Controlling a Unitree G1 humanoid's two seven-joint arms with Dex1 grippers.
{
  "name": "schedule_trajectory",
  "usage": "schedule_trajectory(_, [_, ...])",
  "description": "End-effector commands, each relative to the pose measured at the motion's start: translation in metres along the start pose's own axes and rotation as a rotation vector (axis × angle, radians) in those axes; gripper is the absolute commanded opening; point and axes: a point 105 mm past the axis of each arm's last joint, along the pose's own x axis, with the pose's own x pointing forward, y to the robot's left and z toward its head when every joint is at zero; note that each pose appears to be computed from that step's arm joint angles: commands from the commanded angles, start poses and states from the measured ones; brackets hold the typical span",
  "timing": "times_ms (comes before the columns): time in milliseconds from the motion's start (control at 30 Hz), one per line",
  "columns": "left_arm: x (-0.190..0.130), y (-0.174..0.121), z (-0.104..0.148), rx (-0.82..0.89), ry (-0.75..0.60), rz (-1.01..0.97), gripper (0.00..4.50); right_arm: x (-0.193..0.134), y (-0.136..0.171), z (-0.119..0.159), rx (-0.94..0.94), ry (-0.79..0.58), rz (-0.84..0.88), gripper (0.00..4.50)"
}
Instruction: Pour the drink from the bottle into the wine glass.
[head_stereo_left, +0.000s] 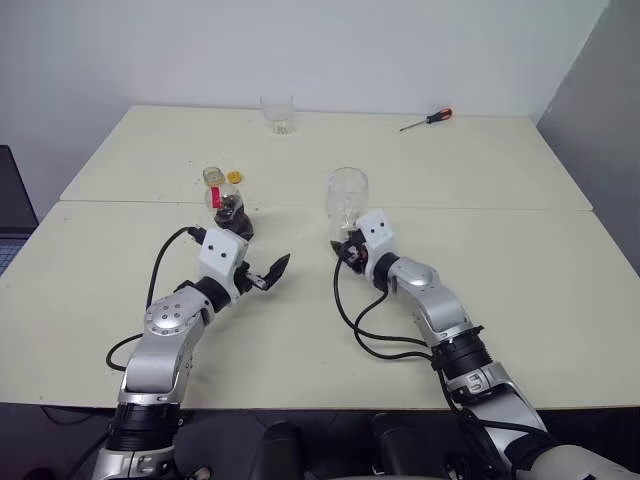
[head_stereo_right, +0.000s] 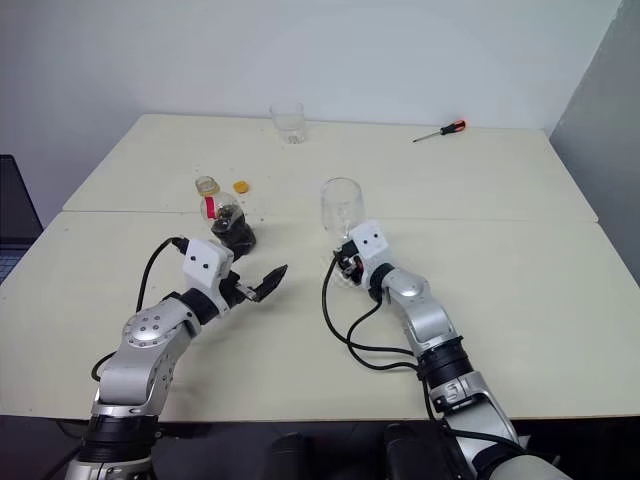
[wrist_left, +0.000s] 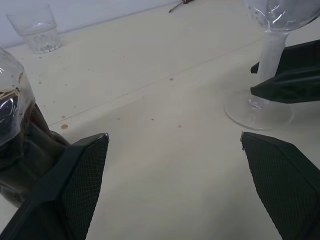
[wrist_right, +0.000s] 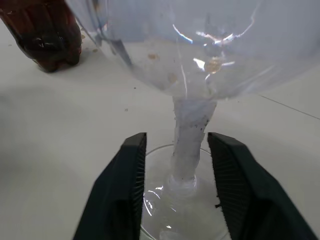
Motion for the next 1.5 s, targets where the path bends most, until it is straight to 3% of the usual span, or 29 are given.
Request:
schedule_trajectory(33, [0.003,-0.004,0.015,0.014,-0.052,-0.02,4.5,-0.003,-0.002,0.024,-0.026,-0.067,-0.006,3.61])
schedule_trajectory(67, [0.004,-0.004,0.014,0.012,-0.052,-0.021,4.5,-0.004,-0.002,0.024,-0.024,-0.067,-0.006,4.05])
schedule_trajectory(133, [0.005,-0.004,0.014,0.011,-0.051,-0.027,4.5,-0.008,-0.003,0.025,-0.018,-0.07,-0.006,4.47])
schedule_trajectory(400, [-0.005,0.014,0.007,-0.098,-0.052,0.063,4.5,-0.05,-0.028,0.036,-0.078,-0.086,-0.062,4.47])
schedule_trajectory(567, [-0.02,0.011,-0.002,-0.113,-0.046,0.109,4.5,-0.078,-0.04,0.026,-0.09,-0.016,-0.051,4.47])
schedule_trajectory(700, [-0.04,0.005,-0.013,-0.141,-0.045,0.185,4.5,-0.115,-0.068,0.026,-0.13,0.082,-0.014,4.47])
schedule_trajectory(800, [-0.042,0.01,-0.023,-0.116,-0.038,0.226,4.5,-0.132,-0.077,0.047,-0.158,0.073,0.028,4.47])
schedule_trajectory(967, [-0.038,0.03,-0.019,-0.107,-0.07,0.322,4.5,-0.152,-0.062,0.088,-0.186,0.043,0.175,4.47])
schedule_trajectory(1200, [-0.024,0.044,-0.014,-0.14,-0.084,0.41,4.5,-0.158,-0.054,0.127,-0.222,-0.041,0.19,4.47])
schedule_trajectory(1500, [-0.016,0.058,0.0,-0.127,-0.125,0.475,4.5,-0.154,-0.048,0.145,-0.272,-0.072,0.19,4.47])
